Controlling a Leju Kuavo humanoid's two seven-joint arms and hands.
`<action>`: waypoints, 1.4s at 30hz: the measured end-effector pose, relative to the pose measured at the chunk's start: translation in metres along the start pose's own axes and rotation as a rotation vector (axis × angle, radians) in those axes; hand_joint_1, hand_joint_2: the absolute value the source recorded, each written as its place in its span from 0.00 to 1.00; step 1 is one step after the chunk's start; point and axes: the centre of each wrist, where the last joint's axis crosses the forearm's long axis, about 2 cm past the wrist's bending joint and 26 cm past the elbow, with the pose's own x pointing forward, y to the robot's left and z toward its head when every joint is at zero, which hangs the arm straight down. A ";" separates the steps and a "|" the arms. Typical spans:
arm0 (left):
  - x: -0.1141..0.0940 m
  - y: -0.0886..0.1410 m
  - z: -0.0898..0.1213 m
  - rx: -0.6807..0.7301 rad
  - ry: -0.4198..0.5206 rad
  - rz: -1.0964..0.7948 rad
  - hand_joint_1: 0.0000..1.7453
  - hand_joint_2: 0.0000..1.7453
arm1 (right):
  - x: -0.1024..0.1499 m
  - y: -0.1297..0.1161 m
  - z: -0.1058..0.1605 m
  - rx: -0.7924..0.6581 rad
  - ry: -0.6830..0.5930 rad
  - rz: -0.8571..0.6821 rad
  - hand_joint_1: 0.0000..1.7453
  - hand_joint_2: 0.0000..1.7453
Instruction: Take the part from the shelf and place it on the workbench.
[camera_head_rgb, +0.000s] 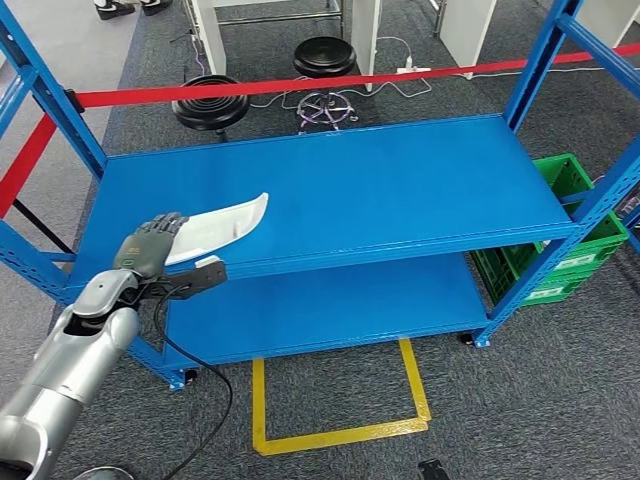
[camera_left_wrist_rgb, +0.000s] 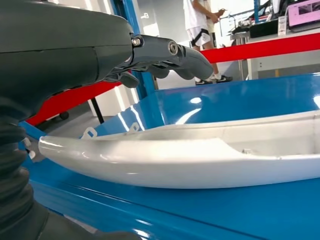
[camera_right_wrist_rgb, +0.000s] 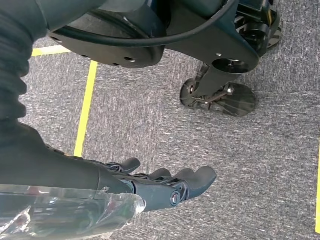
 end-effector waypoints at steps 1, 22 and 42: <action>0.000 0.001 -0.001 0.001 0.002 -0.004 0.00 1.00 | 0.000 0.000 0.000 0.001 0.000 0.002 0.00 1.00; -0.005 0.004 -0.010 0.012 0.032 -0.028 1.00 1.00 | 0.000 0.000 0.000 0.005 0.000 0.011 0.00 1.00; -0.007 0.003 -0.011 0.013 0.028 -0.031 1.00 1.00 | 0.000 0.000 0.000 0.006 -0.001 0.015 0.00 1.00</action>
